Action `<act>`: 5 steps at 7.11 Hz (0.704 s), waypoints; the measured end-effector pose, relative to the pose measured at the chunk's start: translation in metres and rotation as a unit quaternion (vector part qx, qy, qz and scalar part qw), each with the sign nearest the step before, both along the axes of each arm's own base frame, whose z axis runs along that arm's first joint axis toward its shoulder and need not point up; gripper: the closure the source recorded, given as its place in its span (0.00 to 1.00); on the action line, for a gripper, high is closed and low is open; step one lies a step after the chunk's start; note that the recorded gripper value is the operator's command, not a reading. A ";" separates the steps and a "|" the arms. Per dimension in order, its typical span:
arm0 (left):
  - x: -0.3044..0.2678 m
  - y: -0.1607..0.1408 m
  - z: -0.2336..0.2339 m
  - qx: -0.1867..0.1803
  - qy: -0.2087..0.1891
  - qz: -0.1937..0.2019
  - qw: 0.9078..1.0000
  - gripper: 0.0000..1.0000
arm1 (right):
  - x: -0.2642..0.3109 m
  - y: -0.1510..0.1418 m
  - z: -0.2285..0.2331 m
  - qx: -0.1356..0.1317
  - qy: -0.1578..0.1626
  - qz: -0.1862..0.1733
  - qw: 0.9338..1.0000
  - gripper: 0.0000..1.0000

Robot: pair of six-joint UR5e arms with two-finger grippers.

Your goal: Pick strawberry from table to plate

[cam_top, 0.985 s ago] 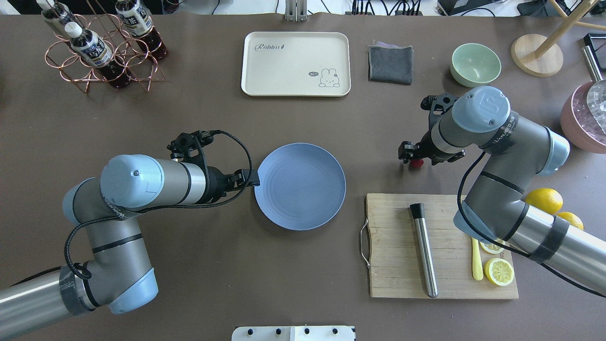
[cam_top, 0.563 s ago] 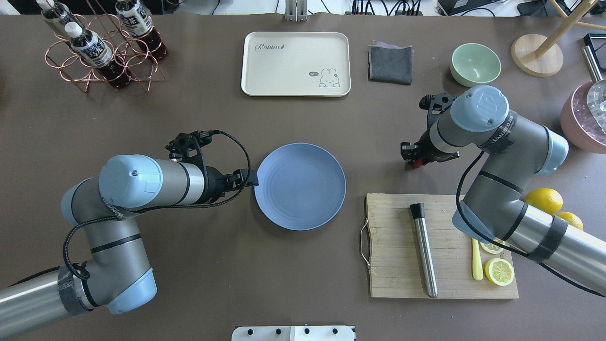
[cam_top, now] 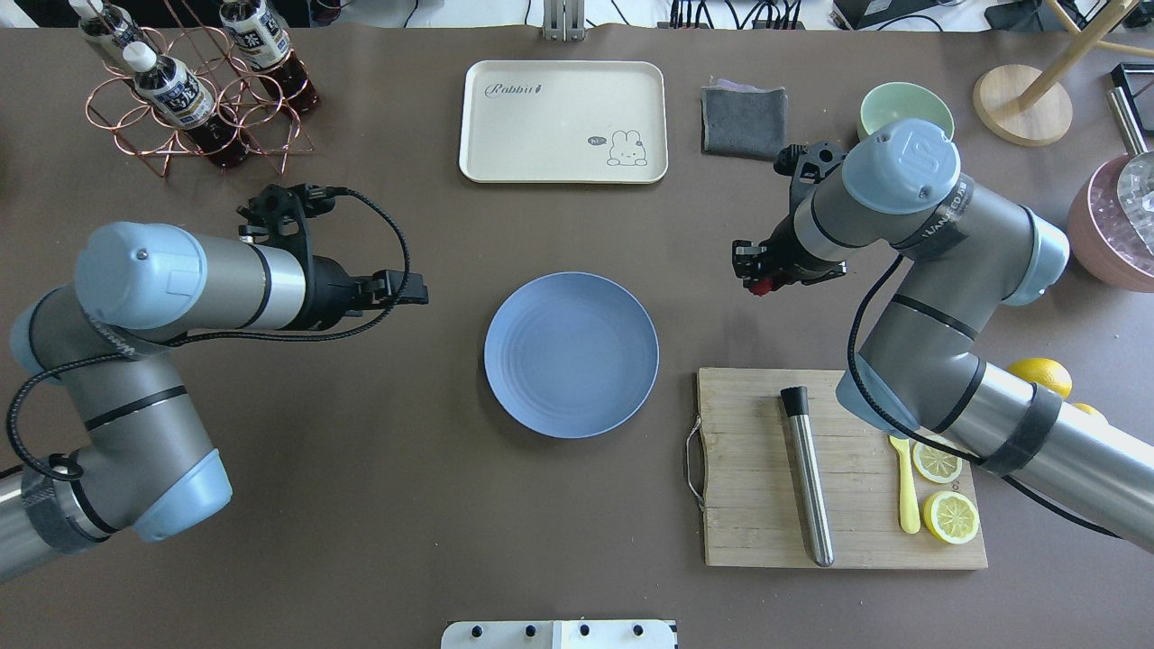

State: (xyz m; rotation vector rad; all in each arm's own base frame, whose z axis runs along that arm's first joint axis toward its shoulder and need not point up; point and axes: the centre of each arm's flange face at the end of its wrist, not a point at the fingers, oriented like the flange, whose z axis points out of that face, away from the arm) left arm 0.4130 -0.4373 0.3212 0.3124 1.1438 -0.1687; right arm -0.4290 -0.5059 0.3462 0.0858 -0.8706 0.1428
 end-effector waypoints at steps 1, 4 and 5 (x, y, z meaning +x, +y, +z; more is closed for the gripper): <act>-0.029 -0.009 0.021 0.049 -0.036 0.009 0.998 0.02 | -0.018 0.004 -0.031 -0.009 -0.003 0.003 1.000 1.00; -0.143 -0.039 0.076 0.093 -0.086 0.031 0.991 0.02 | -0.084 0.045 -0.093 -0.001 -0.001 0.005 1.000 1.00; -0.175 -0.045 0.089 0.080 -0.083 0.030 0.993 0.02 | -0.103 0.057 -0.106 0.007 -0.002 0.003 1.000 1.00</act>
